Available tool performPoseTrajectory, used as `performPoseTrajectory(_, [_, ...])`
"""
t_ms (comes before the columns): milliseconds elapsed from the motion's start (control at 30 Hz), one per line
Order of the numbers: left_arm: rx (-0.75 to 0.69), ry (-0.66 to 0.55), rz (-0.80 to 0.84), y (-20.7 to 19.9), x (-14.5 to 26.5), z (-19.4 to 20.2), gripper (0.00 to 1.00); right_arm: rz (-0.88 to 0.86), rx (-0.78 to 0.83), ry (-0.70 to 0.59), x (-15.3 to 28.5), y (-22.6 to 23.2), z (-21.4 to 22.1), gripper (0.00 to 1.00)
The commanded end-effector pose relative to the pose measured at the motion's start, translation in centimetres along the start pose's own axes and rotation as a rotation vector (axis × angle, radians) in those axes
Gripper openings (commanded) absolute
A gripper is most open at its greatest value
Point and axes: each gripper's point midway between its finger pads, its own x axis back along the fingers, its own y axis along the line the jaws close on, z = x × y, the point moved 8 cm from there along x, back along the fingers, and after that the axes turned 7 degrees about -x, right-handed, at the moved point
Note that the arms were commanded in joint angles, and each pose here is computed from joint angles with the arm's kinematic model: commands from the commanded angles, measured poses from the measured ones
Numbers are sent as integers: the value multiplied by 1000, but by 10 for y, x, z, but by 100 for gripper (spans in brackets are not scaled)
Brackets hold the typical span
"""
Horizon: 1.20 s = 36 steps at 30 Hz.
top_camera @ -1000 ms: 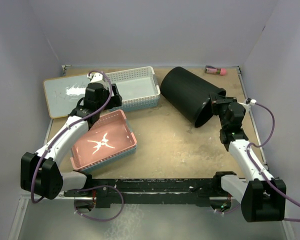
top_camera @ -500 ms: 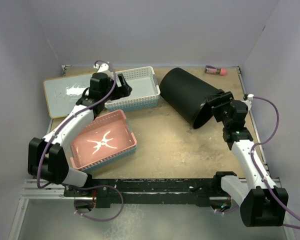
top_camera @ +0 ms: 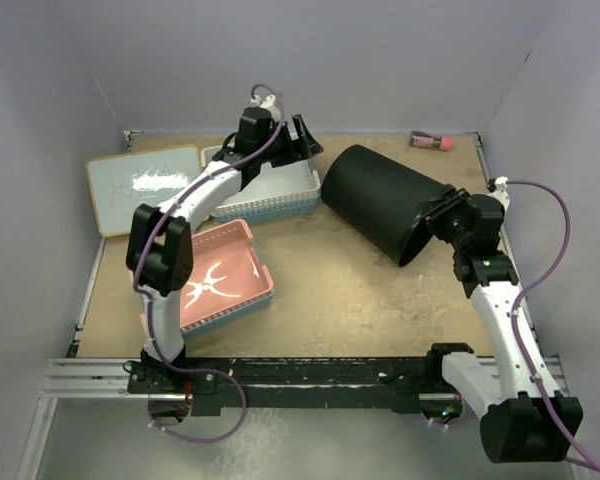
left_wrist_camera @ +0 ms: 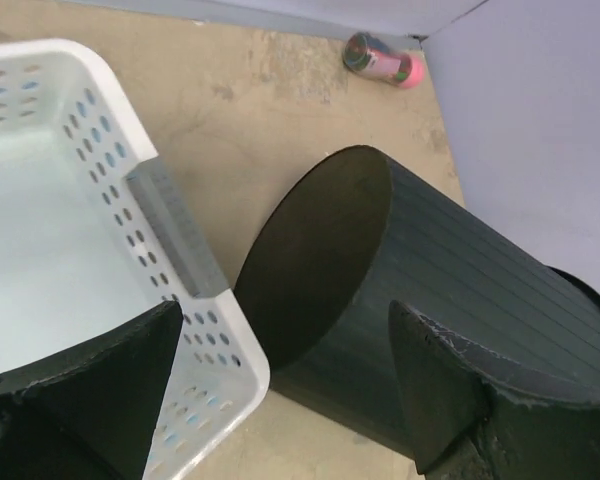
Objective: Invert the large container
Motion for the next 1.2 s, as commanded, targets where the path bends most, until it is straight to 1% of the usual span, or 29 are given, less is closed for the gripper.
performPoseTrajectory(0, [-21, 66, 132, -34, -20, 2, 80, 113, 41, 41, 6, -25, 11, 27])
performPoseTrajectory(167, [-32, 130, 175, -42, -36, 17, 78, 112, 30, 68, 5, -28, 16, 7])
performPoseTrajectory(233, [-35, 142, 195, -45, -38, 21, 78, 114, 26, 73, 5, -29, 17, 1])
performPoseTrajectory(267, [-34, 150, 209, -47, -38, 22, 77, 116, 26, 76, 5, -30, 18, 0])
performPoseTrajectory(500, [-15, 157, 389, -85, -30, 23, 74, 129, 14, 95, 2, -33, 21, 0])
performPoseTrajectory(633, [14, 115, 467, -105, -21, 6, 74, 143, -6, 99, 2, -36, 23, 0])
performPoseTrajectory(733, [12, 86, 553, -130, -13, -9, 74, 144, -25, 90, 4, -37, 23, 0])
performPoseTrajectory(833, [10, 82, 641, -157, -8, -14, 74, 153, -58, 65, 6, -39, 23, 7])
performPoseTrajectory(933, [1, 84, 743, -188, -3, -10, 74, 156, -112, 33, 9, -47, 27, 8])
performPoseTrajectory(1167, [43, 63, 882, -217, 6, -15, 74, 137, -202, 69, 10, -59, 44, 9])
